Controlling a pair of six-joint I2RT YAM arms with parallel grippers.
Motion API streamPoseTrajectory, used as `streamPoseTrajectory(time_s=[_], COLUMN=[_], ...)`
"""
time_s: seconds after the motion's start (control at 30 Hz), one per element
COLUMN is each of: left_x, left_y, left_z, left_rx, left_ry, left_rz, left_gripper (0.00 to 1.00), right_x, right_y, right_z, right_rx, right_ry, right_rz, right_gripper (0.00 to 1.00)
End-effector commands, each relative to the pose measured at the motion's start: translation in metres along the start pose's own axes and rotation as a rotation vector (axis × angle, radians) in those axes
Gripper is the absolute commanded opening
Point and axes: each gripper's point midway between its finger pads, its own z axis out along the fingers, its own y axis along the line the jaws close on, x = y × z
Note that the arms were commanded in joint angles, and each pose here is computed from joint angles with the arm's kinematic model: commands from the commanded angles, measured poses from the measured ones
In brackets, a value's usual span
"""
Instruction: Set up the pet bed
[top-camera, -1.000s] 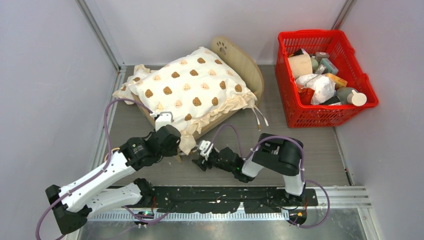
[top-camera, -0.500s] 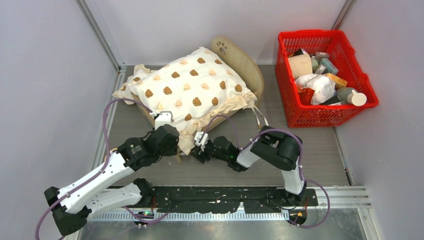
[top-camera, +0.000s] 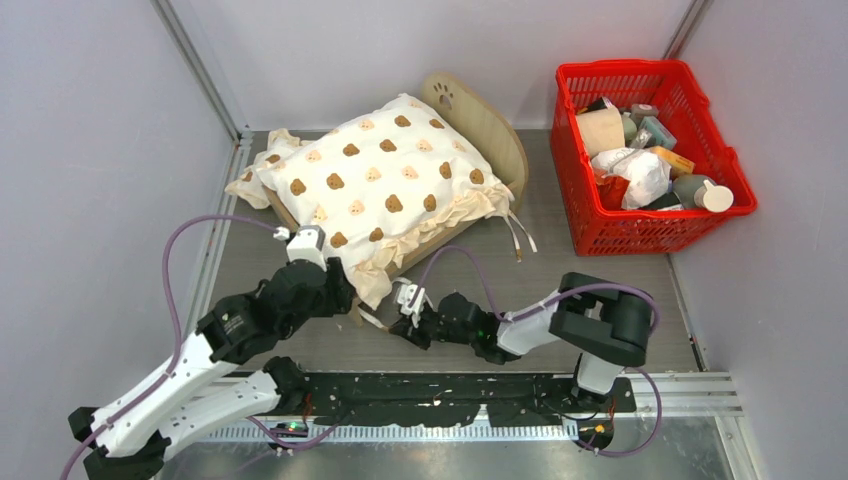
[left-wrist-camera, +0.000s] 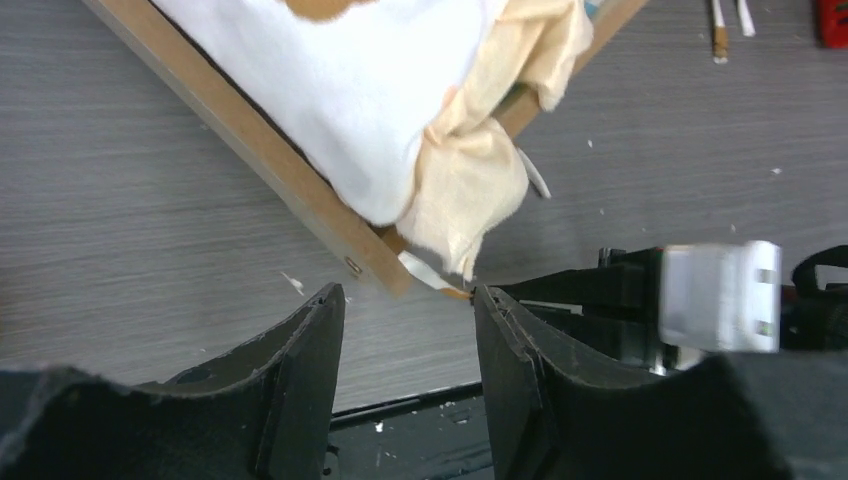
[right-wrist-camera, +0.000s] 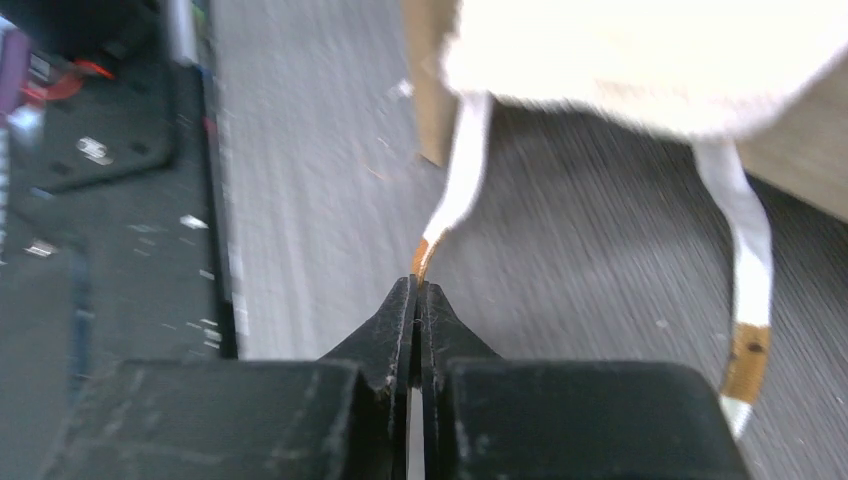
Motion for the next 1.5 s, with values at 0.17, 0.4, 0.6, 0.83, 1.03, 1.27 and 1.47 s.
streamPoseTrajectory(time_s=[0.17,0.4,0.6,0.83,1.03,1.27,1.47], left_x=[0.054,0.067,0.078,0.058,0.036,0.075,0.099], left_y=[-0.02,-0.034,-0.054,-0.061,-0.067,-0.07,-0.073], left_z=[0.018,0.023,0.031,0.035,0.031,0.033,0.04], left_rx=[0.181,0.216,0.282,0.269,0.186,0.137,0.116], left_ry=[0.092,0.138,0.137,0.068,0.113,0.203,0.247], left_rz=[-0.158,-0.131,-0.185,-0.096,0.122,-0.028,-0.082], left_gripper=[0.59,0.63,0.65,0.64,0.62,0.66,0.67], right_x=[-0.034,-0.036,-0.05,-0.045,-0.029,-0.043,-0.044], right_y=[0.014,0.007,0.036,0.03,0.014,0.027,0.036], right_z=[-0.027,-0.065,-0.072,-0.072,-0.07,-0.079,-0.082], right_rx=[0.166,0.294,0.199,0.248,0.356,0.321,0.304], right_ry=[-0.082,-0.133,-0.171,-0.162,-0.16,-0.218,-0.219], right_rz=[0.131,0.244,0.274,0.275,0.335,0.37,0.365], right_gripper=[0.05,0.05,0.05,0.05,0.05,0.05,0.05])
